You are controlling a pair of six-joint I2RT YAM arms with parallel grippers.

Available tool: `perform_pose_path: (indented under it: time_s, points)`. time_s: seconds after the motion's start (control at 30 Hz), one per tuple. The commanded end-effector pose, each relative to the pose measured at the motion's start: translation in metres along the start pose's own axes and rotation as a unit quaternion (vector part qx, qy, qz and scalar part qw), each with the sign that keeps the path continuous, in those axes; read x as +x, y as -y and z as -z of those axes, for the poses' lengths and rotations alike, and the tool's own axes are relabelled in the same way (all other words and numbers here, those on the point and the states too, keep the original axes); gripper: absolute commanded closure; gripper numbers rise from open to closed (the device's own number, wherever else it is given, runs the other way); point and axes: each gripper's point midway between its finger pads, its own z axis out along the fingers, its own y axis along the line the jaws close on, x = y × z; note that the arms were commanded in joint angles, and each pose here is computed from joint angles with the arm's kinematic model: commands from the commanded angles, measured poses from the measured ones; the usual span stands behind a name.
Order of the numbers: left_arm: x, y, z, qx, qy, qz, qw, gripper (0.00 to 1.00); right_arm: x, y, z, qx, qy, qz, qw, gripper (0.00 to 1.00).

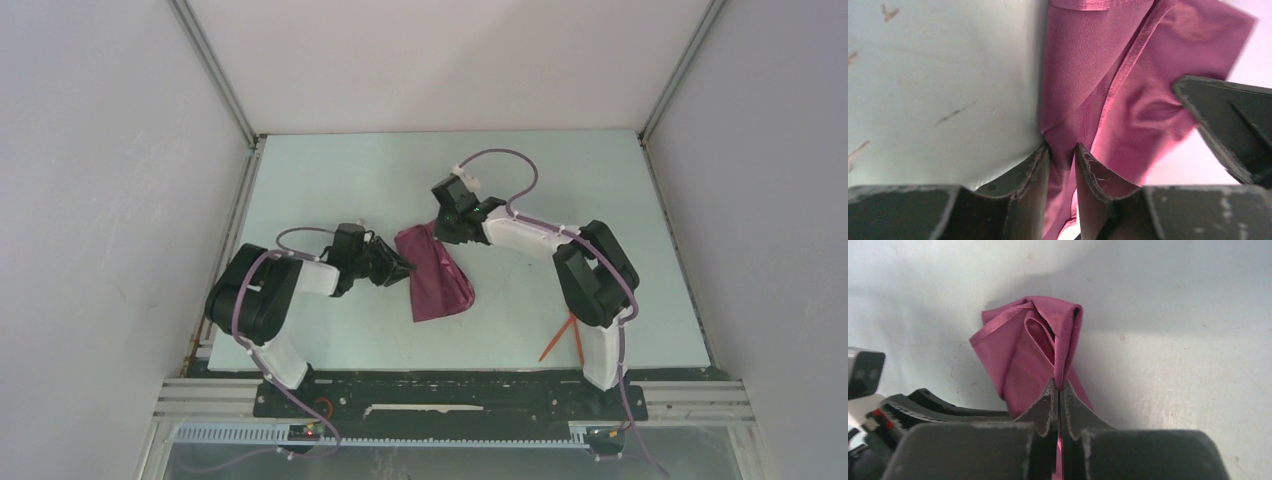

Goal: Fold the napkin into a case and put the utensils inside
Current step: Fold the 2/3-rectangle-folded napkin at the center of the board.

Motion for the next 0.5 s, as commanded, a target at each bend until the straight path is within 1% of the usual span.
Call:
perform_pose_path:
  time_s: [0.0,0.17,0.23,0.47]
  points:
    - [0.003,0.005,-0.008,0.035,-0.007,0.007,0.999,0.67,-0.007,0.011,0.015,0.127,0.037,0.023,0.991,1.0]
    - [0.004,0.005,-0.011,0.04,-0.012,-0.003,0.999,0.69,0.009,-0.015,0.011,0.118,0.017,-0.002,0.993,1.0]
    - [0.006,0.004,-0.012,0.044,-0.017,-0.003,0.999,0.7,0.017,-0.023,0.004,0.107,-0.003,-0.018,0.994,1.0]
    - [0.011,0.003,-0.014,0.059,-0.029,-0.004,0.998,0.73,0.035,-0.041,-0.015,0.069,-0.045,-0.067,0.994,1.0]
